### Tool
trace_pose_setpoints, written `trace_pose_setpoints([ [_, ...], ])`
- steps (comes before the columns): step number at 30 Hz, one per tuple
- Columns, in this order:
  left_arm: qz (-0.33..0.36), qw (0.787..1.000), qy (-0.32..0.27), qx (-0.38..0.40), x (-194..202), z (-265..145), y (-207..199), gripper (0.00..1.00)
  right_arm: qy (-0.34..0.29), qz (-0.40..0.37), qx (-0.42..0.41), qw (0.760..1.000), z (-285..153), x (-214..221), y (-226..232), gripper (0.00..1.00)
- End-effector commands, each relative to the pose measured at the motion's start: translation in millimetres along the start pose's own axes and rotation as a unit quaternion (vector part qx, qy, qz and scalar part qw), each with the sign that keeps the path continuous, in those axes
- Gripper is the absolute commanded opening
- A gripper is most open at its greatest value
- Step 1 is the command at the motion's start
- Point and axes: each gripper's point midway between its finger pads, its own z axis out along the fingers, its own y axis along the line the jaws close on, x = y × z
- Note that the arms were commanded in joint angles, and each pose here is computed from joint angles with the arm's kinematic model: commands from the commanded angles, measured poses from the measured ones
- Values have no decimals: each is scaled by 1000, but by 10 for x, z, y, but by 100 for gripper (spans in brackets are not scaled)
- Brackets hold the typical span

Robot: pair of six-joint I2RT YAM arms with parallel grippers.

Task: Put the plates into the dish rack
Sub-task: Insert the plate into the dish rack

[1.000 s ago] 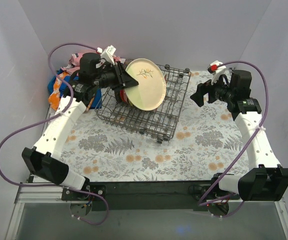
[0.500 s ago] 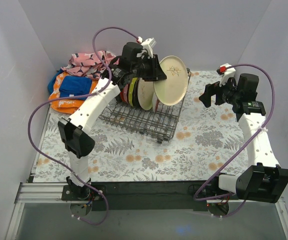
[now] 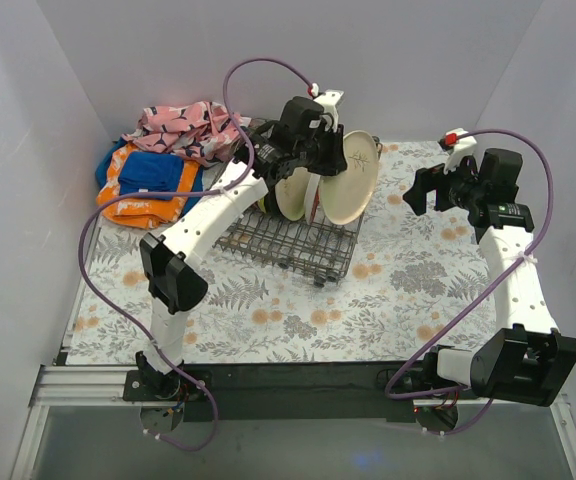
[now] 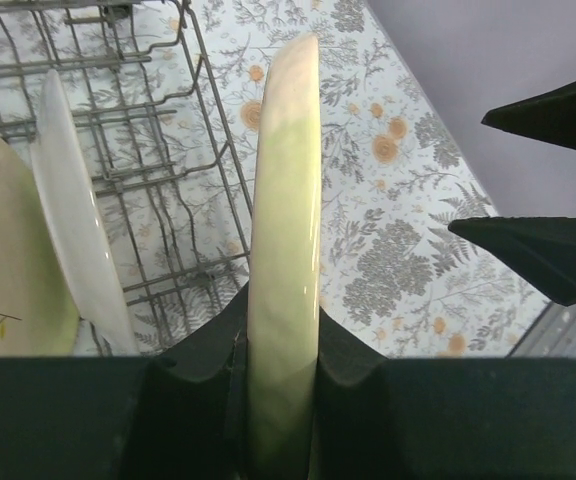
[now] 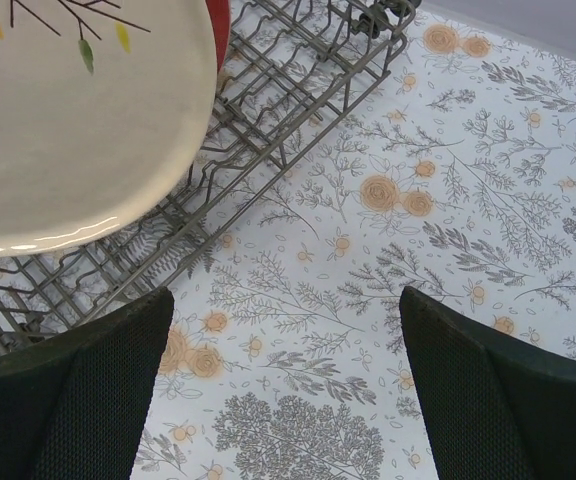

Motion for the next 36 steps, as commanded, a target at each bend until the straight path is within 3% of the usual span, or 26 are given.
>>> trace_pose_setpoints([
  [1,56,990,-131,-12,-724,-312,-263,0,-9,-7,5,1000,13,-16,-49,99],
  [20,133,968,-173,-126,-730,-51,-202,0,-1,0,6,1000,20,89,-70,98],
  [36,197,945,-170,-199,-610,207,-38,0,5,7,5,1000,29,151,-84,98],
])
